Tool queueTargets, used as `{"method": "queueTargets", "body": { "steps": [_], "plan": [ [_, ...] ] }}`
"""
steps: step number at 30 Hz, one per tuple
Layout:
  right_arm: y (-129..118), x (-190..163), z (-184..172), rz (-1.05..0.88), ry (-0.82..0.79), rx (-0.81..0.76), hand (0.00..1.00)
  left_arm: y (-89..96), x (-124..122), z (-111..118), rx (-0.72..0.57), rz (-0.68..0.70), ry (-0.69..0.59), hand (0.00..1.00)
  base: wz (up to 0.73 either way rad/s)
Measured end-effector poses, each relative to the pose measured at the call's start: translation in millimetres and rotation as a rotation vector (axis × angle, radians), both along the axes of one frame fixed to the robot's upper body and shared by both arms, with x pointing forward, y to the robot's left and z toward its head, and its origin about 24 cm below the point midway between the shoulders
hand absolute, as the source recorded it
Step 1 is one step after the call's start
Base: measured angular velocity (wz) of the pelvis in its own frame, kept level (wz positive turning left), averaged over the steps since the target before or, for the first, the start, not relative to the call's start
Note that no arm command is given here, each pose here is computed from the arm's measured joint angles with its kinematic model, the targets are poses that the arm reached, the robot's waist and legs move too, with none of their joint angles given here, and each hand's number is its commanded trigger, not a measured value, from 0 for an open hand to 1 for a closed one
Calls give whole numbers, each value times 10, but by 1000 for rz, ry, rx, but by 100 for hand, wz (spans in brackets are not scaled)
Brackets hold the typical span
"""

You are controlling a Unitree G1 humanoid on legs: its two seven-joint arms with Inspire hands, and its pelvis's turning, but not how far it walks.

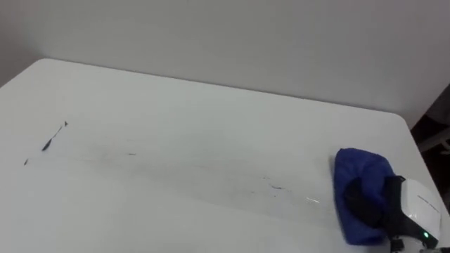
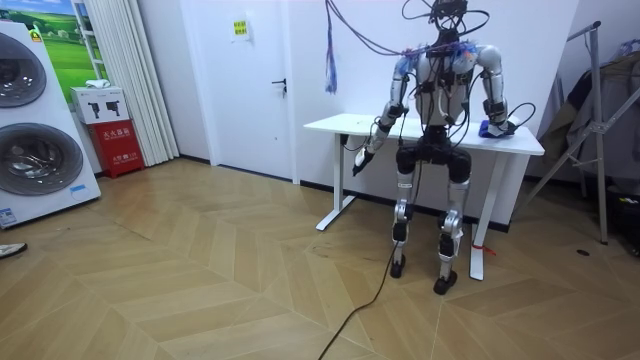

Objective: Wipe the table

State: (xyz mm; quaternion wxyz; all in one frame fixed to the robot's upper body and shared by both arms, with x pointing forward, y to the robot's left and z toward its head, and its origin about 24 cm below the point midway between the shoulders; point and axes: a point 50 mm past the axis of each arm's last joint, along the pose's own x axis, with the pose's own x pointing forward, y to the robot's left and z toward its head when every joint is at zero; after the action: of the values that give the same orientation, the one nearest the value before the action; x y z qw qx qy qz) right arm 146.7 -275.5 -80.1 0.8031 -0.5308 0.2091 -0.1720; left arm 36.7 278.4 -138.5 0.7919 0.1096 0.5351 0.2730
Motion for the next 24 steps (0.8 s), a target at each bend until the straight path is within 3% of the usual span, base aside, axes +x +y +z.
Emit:
{"method": "queueTargets", "body": {
  "steps": [1, 2, 24],
  "plan": [
    [10, 13, 2, 3, -3, 3, 8, -36, -1, -15, -10, -9, 5, 0, -5],
    [13, 17, 2, 4, -4, 4, 0, -54, 0, -21, -14, -10, 5, 0, -9],
    [35, 87, -5, 16, 31, 14, 0, -154, -50, -80, -59, 8, 20, 0, -2]
  ]
}}
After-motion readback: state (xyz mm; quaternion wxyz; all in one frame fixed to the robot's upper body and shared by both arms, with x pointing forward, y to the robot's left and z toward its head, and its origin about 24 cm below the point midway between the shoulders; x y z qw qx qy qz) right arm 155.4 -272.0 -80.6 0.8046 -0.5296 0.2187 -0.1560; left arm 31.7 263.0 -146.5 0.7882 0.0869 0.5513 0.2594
